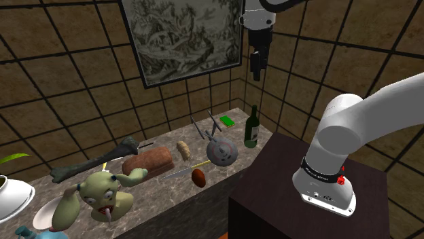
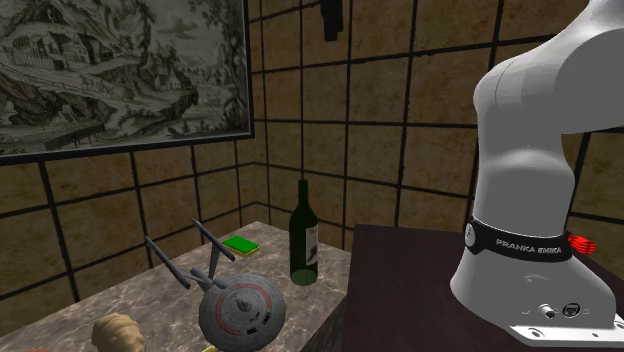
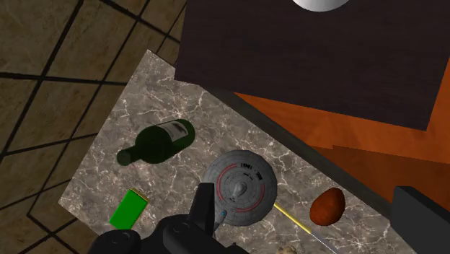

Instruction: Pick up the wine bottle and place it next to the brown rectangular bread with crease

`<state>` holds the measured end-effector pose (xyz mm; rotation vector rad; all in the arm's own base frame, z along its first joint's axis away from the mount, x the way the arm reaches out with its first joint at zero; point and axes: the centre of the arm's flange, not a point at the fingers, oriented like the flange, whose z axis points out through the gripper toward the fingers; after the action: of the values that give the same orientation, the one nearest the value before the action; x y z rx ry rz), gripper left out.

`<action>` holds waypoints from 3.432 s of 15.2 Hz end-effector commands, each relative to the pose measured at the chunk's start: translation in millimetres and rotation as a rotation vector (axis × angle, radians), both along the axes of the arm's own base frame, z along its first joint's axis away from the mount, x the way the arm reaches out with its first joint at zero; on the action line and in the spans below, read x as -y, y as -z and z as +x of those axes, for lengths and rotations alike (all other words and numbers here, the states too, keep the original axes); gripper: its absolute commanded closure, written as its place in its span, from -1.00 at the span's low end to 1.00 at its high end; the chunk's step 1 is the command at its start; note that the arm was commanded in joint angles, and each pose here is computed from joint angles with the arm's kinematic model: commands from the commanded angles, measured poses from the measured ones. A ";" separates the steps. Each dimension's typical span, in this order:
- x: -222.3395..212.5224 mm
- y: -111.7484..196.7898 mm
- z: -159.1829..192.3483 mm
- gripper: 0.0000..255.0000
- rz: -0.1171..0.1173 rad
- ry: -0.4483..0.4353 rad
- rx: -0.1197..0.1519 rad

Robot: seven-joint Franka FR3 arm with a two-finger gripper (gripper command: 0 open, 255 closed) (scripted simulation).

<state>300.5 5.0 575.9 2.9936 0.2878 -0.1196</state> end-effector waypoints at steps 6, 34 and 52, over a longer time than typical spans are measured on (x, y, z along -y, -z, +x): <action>47.9 43.4 24.7 -1.00 0.027 0.039 -0.004; 293.5 300.2 121.1 -1.00 0.167 0.246 -0.025; 291.8 334.6 117.6 1.00 0.167 0.246 -0.025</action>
<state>418.1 -286.9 241.5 3.1836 -0.0737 -0.1644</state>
